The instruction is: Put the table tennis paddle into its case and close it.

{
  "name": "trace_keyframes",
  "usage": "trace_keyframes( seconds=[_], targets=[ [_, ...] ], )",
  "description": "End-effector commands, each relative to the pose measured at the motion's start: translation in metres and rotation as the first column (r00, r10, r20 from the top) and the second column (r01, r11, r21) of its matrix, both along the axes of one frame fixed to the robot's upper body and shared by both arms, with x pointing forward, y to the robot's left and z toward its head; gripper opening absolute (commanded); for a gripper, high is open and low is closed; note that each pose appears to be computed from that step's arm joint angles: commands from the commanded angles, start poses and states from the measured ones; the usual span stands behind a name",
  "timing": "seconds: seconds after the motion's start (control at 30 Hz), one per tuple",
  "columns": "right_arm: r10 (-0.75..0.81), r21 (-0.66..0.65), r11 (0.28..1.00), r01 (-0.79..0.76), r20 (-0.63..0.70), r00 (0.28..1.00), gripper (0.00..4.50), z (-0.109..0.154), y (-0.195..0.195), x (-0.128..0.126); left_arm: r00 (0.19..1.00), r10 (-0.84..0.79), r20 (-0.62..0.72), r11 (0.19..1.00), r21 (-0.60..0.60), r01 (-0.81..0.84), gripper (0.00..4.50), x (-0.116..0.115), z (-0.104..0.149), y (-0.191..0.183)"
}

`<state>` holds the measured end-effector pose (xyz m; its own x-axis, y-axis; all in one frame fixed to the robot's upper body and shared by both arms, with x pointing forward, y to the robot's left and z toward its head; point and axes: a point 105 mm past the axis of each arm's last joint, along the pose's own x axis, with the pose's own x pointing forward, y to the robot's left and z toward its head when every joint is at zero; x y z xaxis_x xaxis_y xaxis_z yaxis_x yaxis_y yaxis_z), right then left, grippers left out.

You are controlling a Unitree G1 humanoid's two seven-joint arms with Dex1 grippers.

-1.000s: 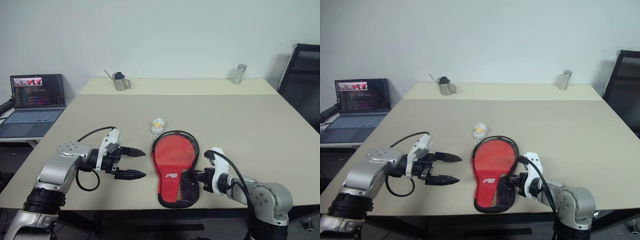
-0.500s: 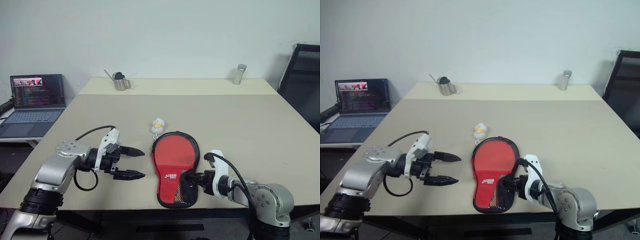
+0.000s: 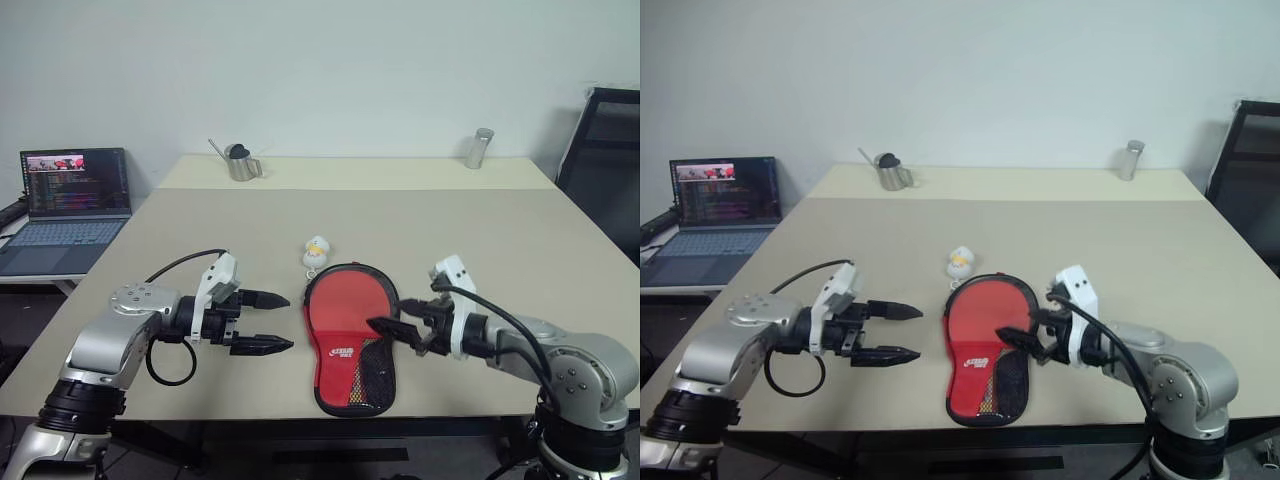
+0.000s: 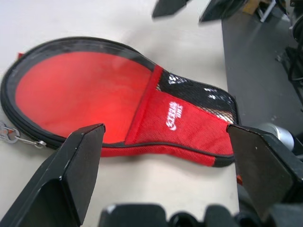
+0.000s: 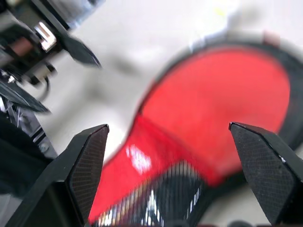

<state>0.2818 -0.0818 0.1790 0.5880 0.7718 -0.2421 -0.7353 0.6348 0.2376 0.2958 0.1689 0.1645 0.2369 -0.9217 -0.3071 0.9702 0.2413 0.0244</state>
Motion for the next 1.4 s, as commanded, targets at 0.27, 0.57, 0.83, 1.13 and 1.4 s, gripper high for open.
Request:
trace_keyframes(
  seconds=[0.27,0.57,0.83,1.13,1.4],
  targets=[
    [0.073,-0.075,0.995,-0.063,0.129,0.989,4.48,-0.007,0.030,0.020,0.927,0.356,0.115,0.928,-0.160,-0.337,4.50,0.063,0.042,0.015],
    [0.044,-0.111,0.993,-0.028,0.152,0.987,4.48,-0.031,0.047,0.040,0.822,0.559,0.107,0.826,-0.152,-0.543,4.50,0.113,0.022,0.021],
    [0.034,-0.104,0.994,-0.018,0.157,0.987,4.48,-0.034,0.055,0.043,0.801,0.598,0.045,0.800,-0.097,-0.592,4.50,0.153,0.005,-0.016],
    [0.026,-0.090,0.996,-0.012,0.165,0.986,4.48,-0.034,0.061,0.045,0.741,0.671,0.014,0.742,-0.027,-0.670,4.50,0.169,-0.013,-0.043],
    [-0.001,-0.070,0.997,0.013,0.165,0.986,4.48,-0.037,0.066,0.042,0.701,0.713,-0.026,0.701,0.001,-0.713,4.50,0.171,-0.028,-0.067]
  ],
)
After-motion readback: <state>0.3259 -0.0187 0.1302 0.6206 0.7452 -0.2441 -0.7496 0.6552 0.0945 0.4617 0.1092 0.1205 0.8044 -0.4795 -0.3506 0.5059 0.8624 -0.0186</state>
